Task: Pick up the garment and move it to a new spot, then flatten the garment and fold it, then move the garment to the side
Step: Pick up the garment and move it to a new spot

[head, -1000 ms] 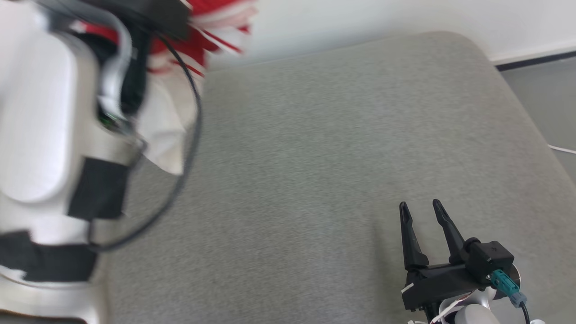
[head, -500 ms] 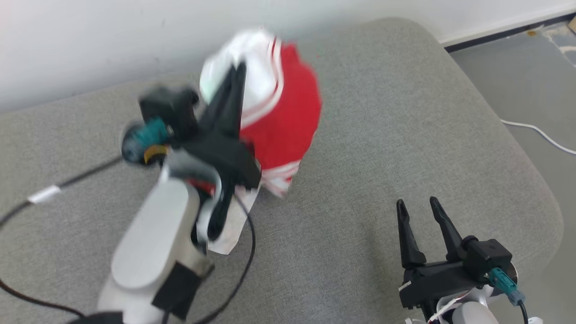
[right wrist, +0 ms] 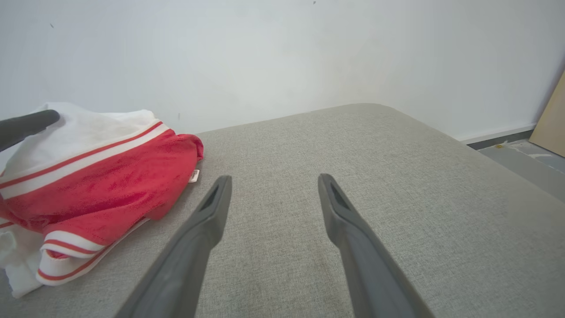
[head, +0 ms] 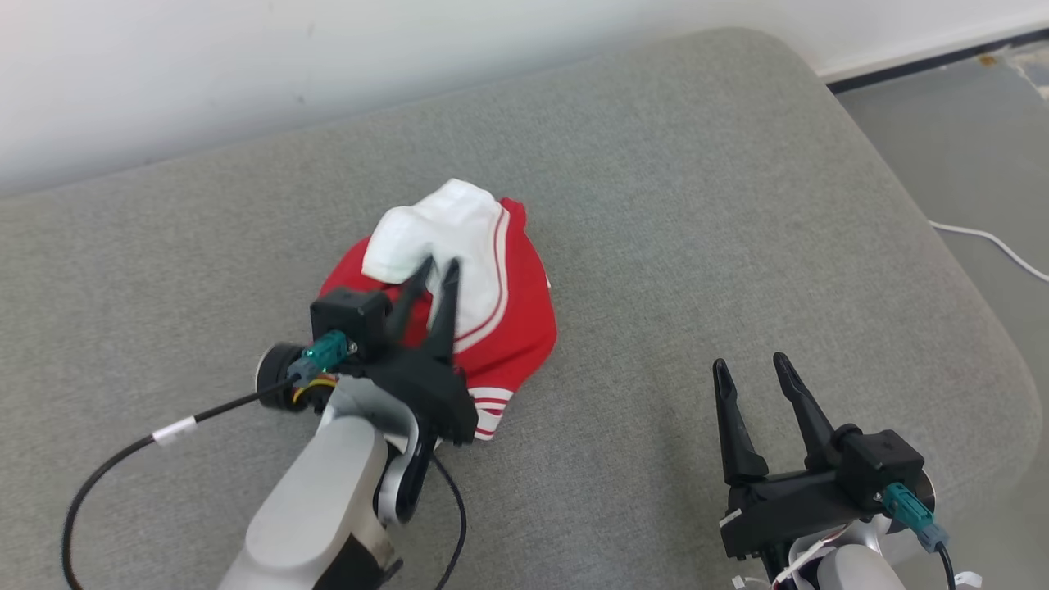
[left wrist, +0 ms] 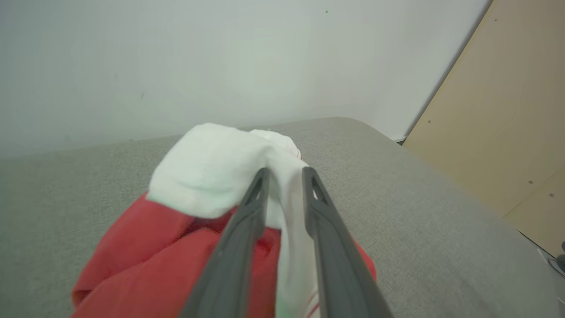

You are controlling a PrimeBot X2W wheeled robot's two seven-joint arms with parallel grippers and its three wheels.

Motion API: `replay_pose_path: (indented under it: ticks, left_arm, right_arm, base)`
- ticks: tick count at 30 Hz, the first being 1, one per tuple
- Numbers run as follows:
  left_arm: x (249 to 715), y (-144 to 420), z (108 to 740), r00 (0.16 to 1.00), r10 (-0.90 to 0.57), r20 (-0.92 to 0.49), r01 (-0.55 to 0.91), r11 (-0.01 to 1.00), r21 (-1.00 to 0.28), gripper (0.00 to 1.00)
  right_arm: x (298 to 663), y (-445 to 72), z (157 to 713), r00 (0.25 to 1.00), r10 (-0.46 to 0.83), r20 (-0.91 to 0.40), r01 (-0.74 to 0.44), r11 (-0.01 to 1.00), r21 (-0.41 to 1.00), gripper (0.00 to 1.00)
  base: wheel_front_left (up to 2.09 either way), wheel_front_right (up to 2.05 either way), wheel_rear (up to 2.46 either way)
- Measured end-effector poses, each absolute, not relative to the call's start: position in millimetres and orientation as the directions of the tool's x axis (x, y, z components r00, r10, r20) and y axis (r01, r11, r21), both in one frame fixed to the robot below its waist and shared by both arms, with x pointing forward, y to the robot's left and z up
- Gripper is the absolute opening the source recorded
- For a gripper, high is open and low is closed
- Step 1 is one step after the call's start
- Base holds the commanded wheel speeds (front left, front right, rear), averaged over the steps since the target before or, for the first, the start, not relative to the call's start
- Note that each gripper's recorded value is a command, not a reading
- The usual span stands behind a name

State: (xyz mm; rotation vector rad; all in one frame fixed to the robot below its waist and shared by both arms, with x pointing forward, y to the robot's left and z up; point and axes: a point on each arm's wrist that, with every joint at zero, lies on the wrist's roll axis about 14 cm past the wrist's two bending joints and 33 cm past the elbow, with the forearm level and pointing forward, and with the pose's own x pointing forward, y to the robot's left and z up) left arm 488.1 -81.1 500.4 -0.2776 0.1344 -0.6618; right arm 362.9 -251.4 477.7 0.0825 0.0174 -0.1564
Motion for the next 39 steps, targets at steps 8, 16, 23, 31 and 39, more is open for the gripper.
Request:
replay_pose_path:
  ticks: [8, 16, 23, 31, 39]
  left_arm:
    - [504.2, -50.3, 575.9, 0.832, -0.523, 0.186, 0.553, 0.807, -0.205, 1.00]
    - [502.5, 36.1, 618.2, 0.883, -0.353, 0.311, 0.384, 0.922, -0.045, 1.00]
    - [472.3, 103.9, 634.4, 0.900, -0.221, 0.375, 0.240, 0.971, -0.005, 1.00]
    - [430.3, 160.5, 637.1, 0.908, -0.085, 0.410, 0.101, 0.995, -0.016, 1.00]
    - [401.6, 182.4, 615.3, 0.927, -0.023, 0.376, 0.018, 1.000, 0.016, 1.00]
  right_arm:
    - [360.4, -243.9, 484.7, 0.991, -0.133, 0.002, 0.133, 0.988, 0.079, 1.00]
    - [363.7, -226.0, 491.7, 0.997, -0.078, 0.027, 0.076, 0.994, 0.079, 1.00]
    - [370.5, -203.3, 503.0, 0.998, -0.010, 0.061, 0.005, 0.996, 0.084, 1.00]
    - [372.0, -186.3, 512.4, 0.996, 0.042, 0.081, -0.048, 0.996, 0.080, 1.00]
    - [371.0, -181.9, 518.5, 0.994, 0.056, 0.094, -0.063, 0.995, 0.077, 1.00]
  base:
    - [0.00, 0.00, 0.00]
    - [0.00, 0.00, 0.00]
    - [0.00, 0.00, 0.00]
    - [0.00, 0.00, 0.00]
    - [0.00, 0.00, 0.00]
